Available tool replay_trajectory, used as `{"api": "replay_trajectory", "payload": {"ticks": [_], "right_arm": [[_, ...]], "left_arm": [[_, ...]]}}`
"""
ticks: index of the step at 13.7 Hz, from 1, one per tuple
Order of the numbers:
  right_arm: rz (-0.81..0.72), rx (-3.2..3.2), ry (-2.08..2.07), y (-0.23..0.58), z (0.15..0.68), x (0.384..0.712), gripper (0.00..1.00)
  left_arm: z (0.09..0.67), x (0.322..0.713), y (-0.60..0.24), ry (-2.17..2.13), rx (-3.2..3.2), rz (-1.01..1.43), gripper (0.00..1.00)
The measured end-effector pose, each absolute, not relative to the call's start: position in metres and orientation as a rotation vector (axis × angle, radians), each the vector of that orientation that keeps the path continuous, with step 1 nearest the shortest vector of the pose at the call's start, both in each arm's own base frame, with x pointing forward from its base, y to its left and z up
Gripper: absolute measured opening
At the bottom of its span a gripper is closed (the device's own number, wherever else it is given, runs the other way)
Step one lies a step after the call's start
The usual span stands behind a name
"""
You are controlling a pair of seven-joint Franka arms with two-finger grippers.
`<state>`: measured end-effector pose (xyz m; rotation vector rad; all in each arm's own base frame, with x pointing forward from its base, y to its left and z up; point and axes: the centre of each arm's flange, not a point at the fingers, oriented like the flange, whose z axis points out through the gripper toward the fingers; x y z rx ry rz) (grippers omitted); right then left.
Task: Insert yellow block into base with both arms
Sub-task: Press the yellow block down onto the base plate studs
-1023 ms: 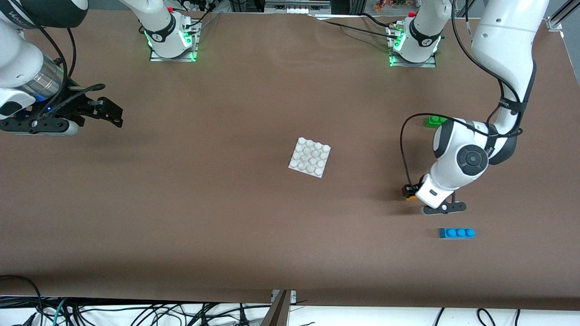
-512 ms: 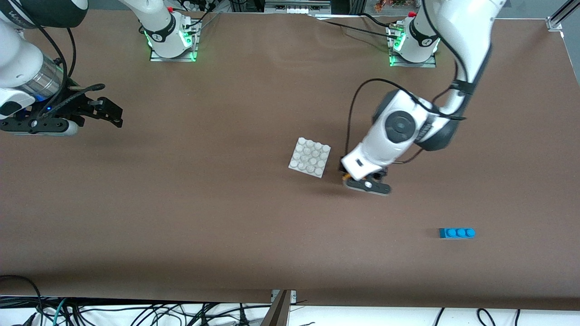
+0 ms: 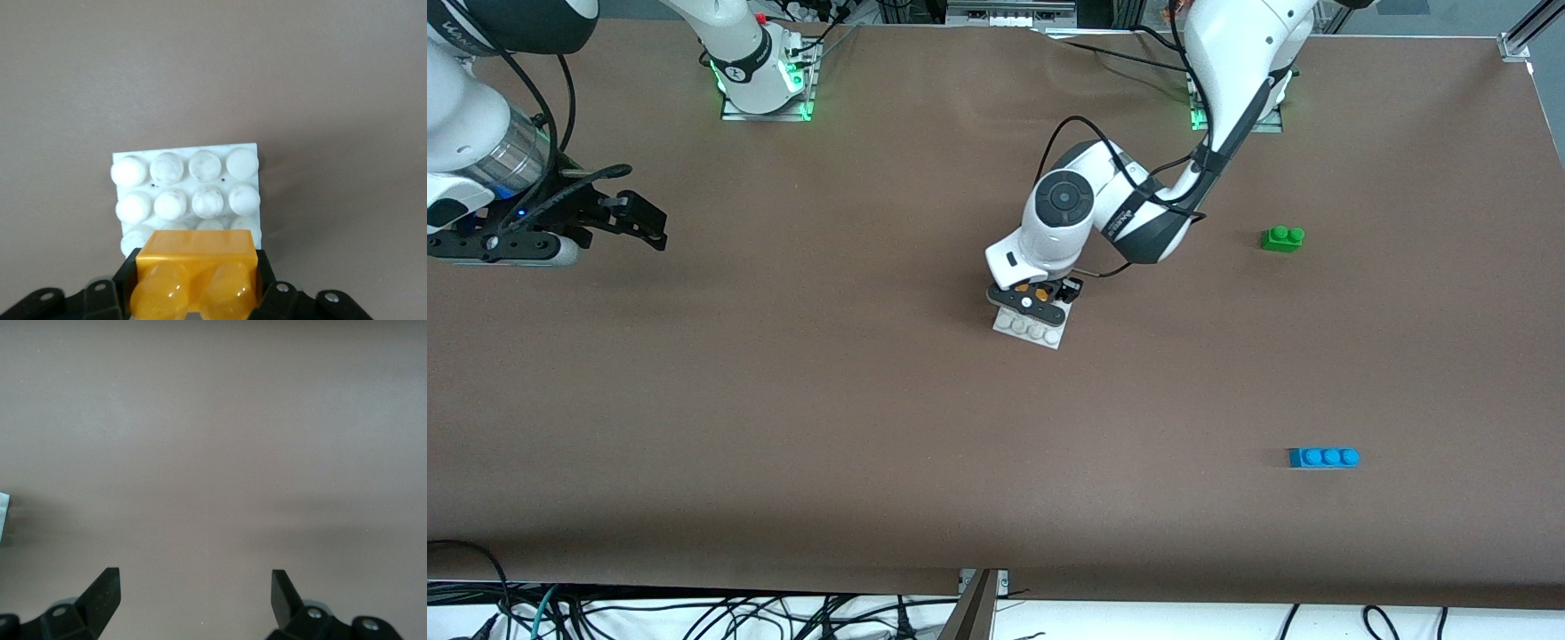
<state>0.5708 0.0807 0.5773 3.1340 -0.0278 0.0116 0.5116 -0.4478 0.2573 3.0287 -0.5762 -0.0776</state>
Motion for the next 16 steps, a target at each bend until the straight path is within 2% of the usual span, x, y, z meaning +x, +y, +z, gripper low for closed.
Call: {"api": "replay_trajectory", "payload": {"ticks": [9, 16], "right_arm": [[0.013, 3.134, -0.029, 0.080, 0.578, 0.571, 1.00], [0.013, 3.134, -0.029, 0.080, 0.578, 0.571, 1.00]], "left_arm": [[0.210, 0.503, -0.452, -0.629, 3.073, -0.063, 0.68], [0.210, 0.503, -0.452, -0.632, 3.076, -0.062, 0.68]]}}
